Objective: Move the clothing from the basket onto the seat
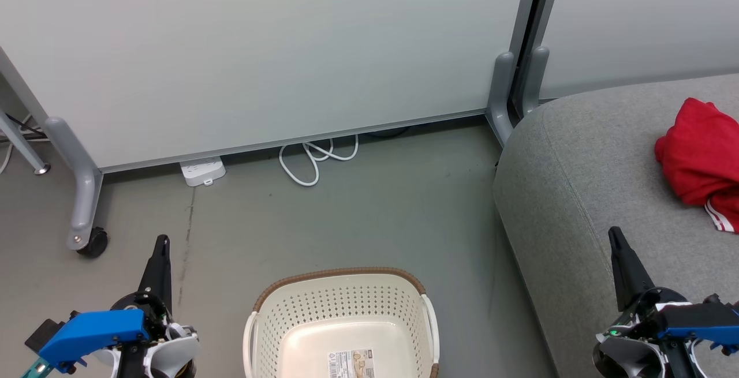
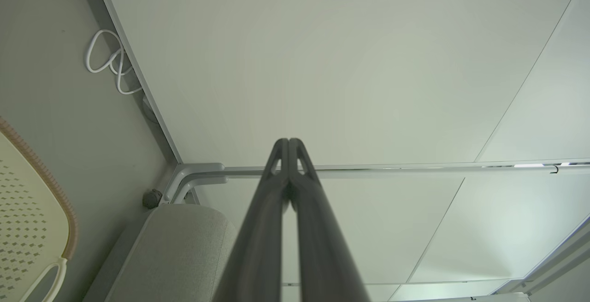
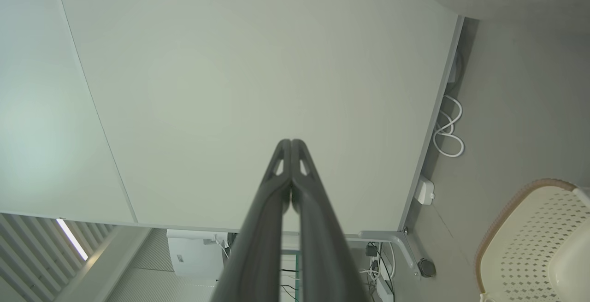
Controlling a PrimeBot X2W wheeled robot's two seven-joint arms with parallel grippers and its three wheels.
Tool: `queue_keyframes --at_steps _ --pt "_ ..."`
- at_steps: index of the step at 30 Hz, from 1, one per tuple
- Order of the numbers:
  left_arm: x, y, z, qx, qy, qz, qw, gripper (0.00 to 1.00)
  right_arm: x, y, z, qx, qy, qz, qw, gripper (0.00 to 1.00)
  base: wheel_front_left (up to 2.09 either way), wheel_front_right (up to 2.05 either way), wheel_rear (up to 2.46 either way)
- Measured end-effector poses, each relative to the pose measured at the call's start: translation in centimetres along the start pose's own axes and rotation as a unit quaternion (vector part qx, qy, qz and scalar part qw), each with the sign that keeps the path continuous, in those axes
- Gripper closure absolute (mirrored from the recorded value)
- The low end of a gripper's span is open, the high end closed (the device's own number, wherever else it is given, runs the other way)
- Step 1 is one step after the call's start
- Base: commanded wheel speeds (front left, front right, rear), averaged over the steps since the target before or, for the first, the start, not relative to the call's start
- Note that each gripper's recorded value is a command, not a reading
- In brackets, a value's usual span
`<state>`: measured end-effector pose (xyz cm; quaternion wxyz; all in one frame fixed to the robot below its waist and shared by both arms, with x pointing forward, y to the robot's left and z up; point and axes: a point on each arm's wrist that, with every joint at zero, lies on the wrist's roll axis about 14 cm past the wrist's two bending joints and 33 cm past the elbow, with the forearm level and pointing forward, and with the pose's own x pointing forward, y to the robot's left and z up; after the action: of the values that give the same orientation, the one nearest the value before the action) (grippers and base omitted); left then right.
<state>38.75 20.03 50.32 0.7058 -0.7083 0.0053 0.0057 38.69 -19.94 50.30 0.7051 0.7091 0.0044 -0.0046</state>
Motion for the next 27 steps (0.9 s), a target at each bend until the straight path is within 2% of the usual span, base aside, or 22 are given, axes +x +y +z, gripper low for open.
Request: queue_keyframes --at_steps 27 --pt "0.00 -0.01 0.00 0.000 0.000 0.000 1.000 1.00 0.01 0.03 0.00 0.000 0.000 0.000 1.000 1.00 0.00 0.00 0.00"
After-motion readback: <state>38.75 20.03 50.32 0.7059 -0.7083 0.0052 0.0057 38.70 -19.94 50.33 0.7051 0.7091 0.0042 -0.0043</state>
